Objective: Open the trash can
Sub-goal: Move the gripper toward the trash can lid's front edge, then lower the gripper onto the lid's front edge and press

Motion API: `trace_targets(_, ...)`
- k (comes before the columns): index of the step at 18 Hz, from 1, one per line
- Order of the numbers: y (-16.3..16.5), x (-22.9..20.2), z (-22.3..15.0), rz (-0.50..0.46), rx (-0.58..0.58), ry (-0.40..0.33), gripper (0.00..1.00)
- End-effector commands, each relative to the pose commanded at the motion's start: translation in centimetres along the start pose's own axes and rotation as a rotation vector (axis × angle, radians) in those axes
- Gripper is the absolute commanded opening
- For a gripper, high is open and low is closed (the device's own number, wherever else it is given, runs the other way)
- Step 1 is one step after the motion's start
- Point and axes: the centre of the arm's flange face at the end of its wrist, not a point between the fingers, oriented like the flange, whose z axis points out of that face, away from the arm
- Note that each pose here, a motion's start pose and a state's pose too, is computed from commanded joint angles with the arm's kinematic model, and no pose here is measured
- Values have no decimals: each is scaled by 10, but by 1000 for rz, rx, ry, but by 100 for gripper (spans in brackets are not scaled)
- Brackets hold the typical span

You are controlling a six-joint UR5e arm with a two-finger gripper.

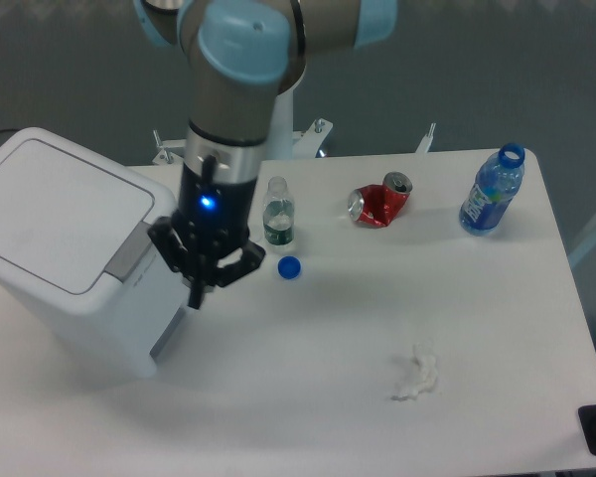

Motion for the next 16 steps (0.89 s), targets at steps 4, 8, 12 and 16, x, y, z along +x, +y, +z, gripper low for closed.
trace_targets(4,-4,20,-10,2,26,30,0)
trace_targets(8,-2,28,-22,0,39,34,0)
trace_targets(12,14,32,-18,-6,6,45,0)
trace_targets(16,17,30,-17,-13,2,45,0)
